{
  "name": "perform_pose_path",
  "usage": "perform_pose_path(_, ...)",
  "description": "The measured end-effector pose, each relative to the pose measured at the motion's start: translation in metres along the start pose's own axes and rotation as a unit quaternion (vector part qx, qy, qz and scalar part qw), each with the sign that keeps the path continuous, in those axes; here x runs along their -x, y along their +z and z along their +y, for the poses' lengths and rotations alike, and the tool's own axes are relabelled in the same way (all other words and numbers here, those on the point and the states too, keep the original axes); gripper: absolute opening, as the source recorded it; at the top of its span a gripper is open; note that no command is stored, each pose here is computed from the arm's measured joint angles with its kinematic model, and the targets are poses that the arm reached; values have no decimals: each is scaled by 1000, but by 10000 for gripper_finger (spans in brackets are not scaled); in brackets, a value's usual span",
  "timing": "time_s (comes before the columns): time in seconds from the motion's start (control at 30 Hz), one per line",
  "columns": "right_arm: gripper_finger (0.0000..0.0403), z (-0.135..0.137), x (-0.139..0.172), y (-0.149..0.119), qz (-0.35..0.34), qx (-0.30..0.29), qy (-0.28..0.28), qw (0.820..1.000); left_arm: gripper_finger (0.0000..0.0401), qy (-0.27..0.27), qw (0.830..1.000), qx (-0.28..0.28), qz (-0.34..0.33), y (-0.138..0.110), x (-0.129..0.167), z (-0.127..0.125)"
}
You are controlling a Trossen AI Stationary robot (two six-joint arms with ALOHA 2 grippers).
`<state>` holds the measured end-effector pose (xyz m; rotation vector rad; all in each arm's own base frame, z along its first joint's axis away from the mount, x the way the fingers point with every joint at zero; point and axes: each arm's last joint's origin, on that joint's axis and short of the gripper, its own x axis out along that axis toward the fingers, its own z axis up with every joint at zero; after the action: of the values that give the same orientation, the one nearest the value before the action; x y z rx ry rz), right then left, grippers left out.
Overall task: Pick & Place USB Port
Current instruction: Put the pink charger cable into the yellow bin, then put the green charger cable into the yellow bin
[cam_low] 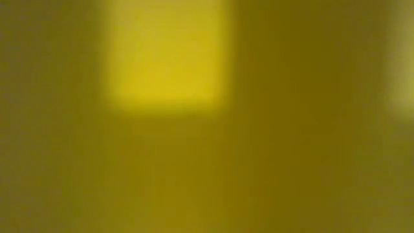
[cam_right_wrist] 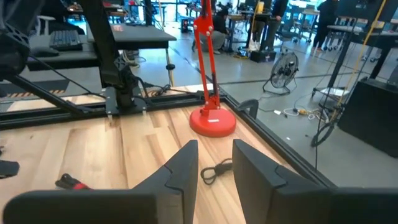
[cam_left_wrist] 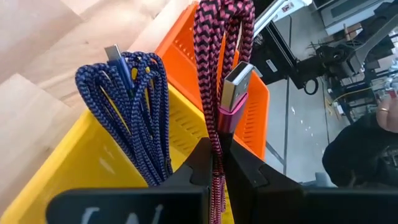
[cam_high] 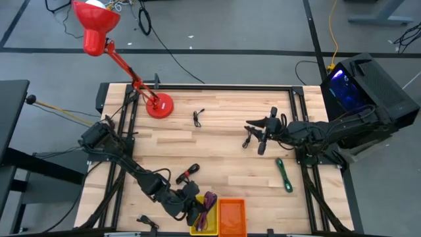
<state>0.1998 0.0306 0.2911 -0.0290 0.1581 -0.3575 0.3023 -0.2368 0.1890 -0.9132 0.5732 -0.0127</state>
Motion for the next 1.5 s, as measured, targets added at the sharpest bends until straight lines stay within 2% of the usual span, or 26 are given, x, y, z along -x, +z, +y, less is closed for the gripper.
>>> perform_pose_path(0.1,102,-2,-1,-3,12,7,-5,1000,29,2,1000,7,-3,0,0,0)
perform_pose_path(0.33,102,-4,-2,-7,35,21,-12,999,118,-16,1000,12,-4,0,0,-3)
perform_pose_path(0.47,102,-5,-2,-9,44,26,-13,999,151,-22,1000,13,3,0,0,-4)
perform_pose_path(0.67,102,-5,-1,-11,51,29,-12,998,168,-17,1000,2,-16,3,0,-4)
perform_pose_path(0.73,102,-5,0,-17,84,31,-3,996,166,-17,999,-19,-32,8,2,-6)
perform_pose_path(0.8,102,-6,4,-29,145,24,17,989,164,-18,997,-48,-58,14,7,-10)
perform_pose_path(0.9,102,-11,14,-51,264,-6,23,964,163,-14,991,-102,-89,25,15,-16)
perform_pose_path(1.03,102,-17,31,-72,401,-65,-6,914,163,-14,979,-168,-113,38,27,-23)
perform_pose_path(1.2,102,-9,51,-82,511,-139,12,848,163,0,970,-212,-121,51,35,-24)
perform_pose_path(1.3,102,-2,64,-87,556,-157,7,816,163,20,965,-237,-113,53,35,-20)
perform_pose_path(1.4,102,3,77,-91,585,-170,-20,793,163,35,963,-245,-109,54,36,-17)
perform_pose_path(1.5,102,11,83,-92,574,-196,-34,794,163,52,961,-251,-100,53,35,-13)
